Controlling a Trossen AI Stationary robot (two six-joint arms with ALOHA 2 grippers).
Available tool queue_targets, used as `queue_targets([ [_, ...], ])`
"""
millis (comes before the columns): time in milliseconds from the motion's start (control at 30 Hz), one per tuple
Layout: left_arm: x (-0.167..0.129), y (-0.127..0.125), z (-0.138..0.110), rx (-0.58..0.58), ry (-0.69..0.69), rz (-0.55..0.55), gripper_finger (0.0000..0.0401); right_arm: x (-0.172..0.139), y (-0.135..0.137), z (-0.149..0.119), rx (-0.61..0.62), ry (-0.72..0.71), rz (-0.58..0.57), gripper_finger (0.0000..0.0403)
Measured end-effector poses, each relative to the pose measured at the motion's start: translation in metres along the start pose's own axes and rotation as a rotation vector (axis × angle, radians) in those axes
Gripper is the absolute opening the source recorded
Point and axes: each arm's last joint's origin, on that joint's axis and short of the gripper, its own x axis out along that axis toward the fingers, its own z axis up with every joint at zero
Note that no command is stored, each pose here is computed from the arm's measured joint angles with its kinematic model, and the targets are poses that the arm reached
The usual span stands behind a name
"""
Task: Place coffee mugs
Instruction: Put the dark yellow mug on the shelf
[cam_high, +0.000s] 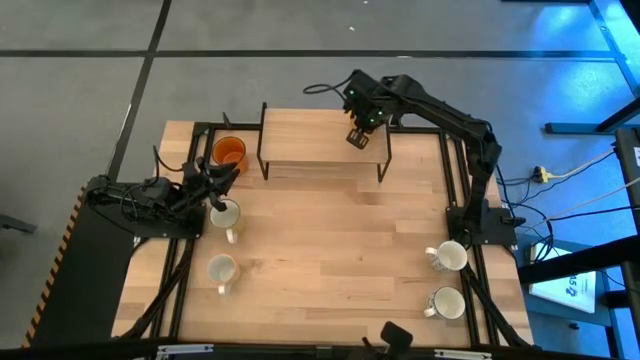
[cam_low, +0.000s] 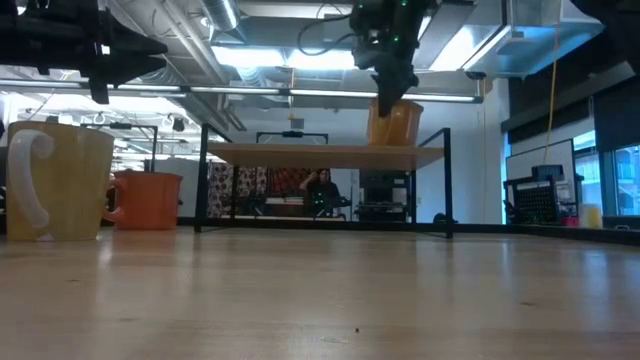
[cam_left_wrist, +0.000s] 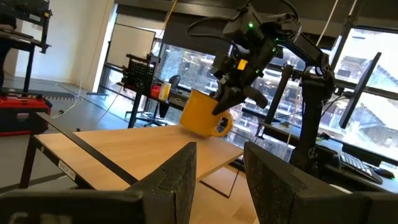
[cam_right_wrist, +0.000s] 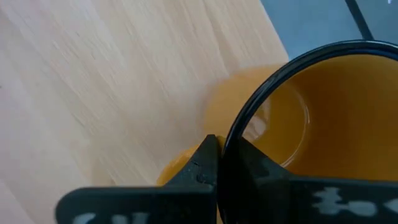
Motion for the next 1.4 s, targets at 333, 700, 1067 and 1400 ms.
queue_targets([
  [333,0.000,0.000,-0.001,0.009,0.009,0.001,0.0128,0.007,-0.019,-0.001,0.022,0.019,0.020,0.0004],
  [700,0.000,0.000,-0.002,0.017,0.015,-0.011,0.0127,0.008,-0.019,-0.001,0.002,0.017,0.046,0.0005],
  [1067,0.000,0.000,-0.002,0.017,0.017,-0.021,0.0127,0.010,-0.019,-0.002,-0.017,0.028,0.046,0.0005],
  [1400,0.000,0.000,-0.002,0.017,0.017,-0.021,0.0127,0.014,-0.018,-0.004,-0.026,0.038,0.031,0.0010],
])
